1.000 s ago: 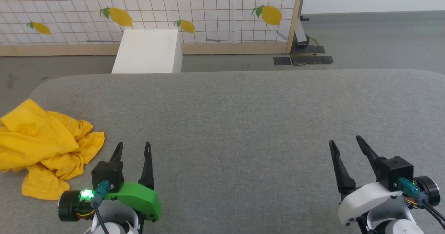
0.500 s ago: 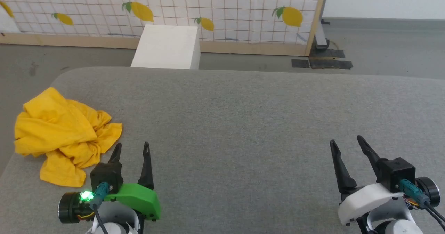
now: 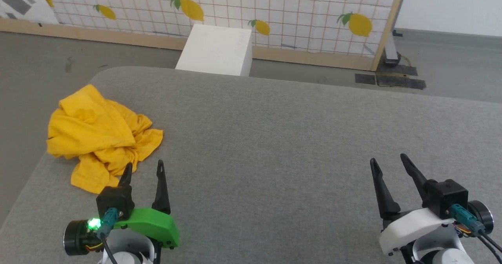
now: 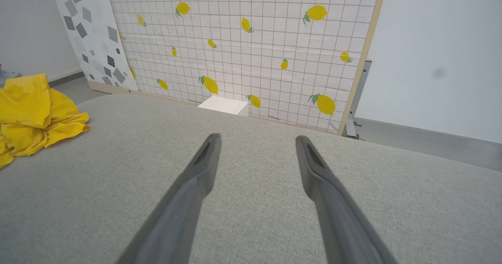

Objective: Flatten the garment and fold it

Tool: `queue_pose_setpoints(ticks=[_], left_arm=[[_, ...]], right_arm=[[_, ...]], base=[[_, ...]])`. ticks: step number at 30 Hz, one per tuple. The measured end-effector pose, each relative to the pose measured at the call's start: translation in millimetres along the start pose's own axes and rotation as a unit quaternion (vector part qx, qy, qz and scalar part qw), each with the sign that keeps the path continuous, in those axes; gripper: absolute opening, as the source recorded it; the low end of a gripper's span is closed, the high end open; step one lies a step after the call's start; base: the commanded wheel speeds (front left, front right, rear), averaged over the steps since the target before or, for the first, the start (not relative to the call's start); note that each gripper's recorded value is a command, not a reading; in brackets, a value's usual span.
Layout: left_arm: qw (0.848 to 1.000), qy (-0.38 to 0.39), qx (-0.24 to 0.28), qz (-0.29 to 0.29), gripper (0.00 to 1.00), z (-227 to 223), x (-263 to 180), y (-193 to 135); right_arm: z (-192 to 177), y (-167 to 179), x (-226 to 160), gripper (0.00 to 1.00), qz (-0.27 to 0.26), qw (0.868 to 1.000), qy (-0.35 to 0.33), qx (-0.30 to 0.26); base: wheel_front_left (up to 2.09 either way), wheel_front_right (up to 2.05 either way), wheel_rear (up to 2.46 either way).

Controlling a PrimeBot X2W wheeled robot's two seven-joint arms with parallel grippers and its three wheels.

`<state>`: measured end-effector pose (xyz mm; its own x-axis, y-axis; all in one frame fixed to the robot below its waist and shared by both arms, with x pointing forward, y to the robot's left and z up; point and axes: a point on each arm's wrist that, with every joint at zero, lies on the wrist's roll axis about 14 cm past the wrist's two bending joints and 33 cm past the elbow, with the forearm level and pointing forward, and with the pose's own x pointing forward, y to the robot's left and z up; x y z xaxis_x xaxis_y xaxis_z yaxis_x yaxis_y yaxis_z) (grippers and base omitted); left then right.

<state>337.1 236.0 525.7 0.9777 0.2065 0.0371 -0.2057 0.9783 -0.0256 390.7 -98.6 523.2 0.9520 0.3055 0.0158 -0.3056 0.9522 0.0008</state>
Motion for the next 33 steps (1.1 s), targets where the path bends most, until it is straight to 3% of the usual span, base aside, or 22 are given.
queue_pose_setpoints(ticks=[33], left_arm=[[0.991,-0.009,-0.023,0.129,1.0,-6.2,-40.3,72.4]], right_arm=[[-1.8,61.6,33.7,1.0,0.095,0.995,-0.012,0.022]], base=[[0.0,0.0,0.0]])
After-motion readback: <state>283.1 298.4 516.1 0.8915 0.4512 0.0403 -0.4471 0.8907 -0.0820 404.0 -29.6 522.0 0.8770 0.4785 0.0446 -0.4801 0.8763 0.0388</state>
